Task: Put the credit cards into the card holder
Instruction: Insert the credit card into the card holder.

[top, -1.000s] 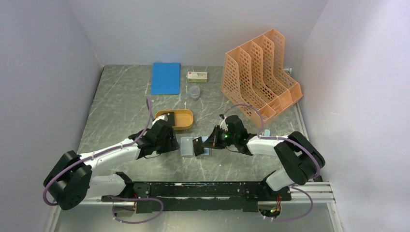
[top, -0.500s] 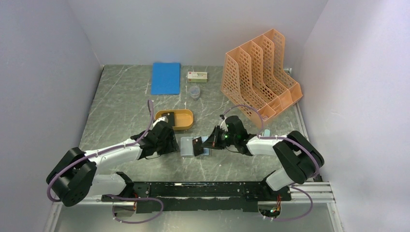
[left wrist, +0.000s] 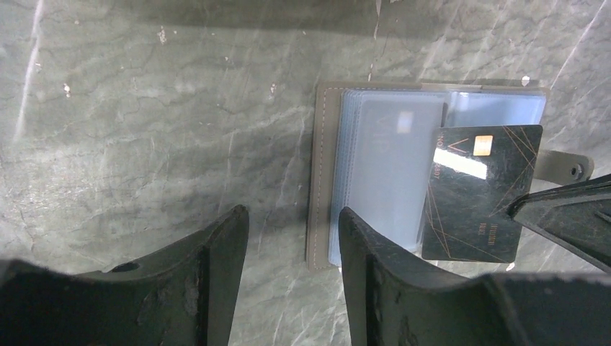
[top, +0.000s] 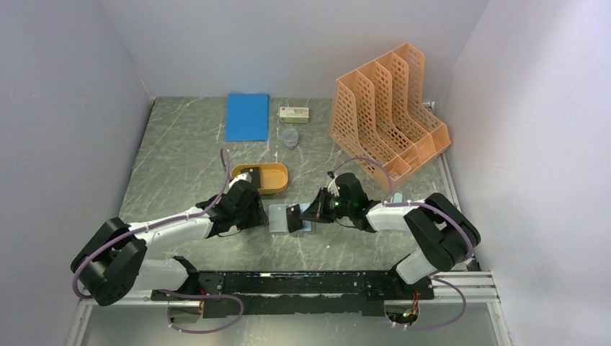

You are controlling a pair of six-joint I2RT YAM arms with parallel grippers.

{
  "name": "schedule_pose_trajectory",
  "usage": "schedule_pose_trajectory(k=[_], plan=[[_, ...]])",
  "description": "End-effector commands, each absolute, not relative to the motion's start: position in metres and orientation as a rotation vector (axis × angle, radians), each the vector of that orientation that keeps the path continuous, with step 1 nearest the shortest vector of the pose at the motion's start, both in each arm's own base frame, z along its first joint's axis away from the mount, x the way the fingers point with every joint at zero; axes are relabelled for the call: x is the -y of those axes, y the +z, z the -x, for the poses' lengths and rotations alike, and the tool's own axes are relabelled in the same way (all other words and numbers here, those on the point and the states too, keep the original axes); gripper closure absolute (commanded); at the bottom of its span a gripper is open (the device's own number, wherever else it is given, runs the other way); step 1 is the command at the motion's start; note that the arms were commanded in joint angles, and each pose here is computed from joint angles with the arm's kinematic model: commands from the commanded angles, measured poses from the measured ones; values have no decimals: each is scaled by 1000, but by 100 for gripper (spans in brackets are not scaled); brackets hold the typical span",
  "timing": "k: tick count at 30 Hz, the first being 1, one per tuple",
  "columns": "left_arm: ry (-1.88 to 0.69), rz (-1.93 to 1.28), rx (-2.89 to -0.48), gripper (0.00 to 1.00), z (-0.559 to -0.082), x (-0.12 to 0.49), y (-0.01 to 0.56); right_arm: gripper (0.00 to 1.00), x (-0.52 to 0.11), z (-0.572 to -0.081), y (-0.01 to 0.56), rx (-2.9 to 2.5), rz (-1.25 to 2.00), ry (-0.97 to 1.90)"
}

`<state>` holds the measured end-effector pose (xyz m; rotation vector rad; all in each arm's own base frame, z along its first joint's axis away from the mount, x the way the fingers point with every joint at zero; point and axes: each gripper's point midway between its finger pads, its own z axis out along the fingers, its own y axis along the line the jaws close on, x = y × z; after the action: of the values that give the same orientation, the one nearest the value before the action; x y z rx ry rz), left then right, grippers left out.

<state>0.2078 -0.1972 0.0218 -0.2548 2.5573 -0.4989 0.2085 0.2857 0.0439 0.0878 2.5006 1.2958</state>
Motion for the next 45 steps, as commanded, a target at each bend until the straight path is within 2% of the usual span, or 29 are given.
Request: schedule_pose_trajectory(k=[1, 25, 45], plan=[[-496, 259, -2626, 46, -193, 195, 4, 100, -289, -211, 44, -2479, -101, 1317], [-544, 274, -2674, 54, -175, 193, -10, 100, -286, -222, 28, -2466, -240, 1161], [-579, 281, -2672, 58, -169, 192, -13, 100, -302, -205, 20, -2477, -281, 1086]])
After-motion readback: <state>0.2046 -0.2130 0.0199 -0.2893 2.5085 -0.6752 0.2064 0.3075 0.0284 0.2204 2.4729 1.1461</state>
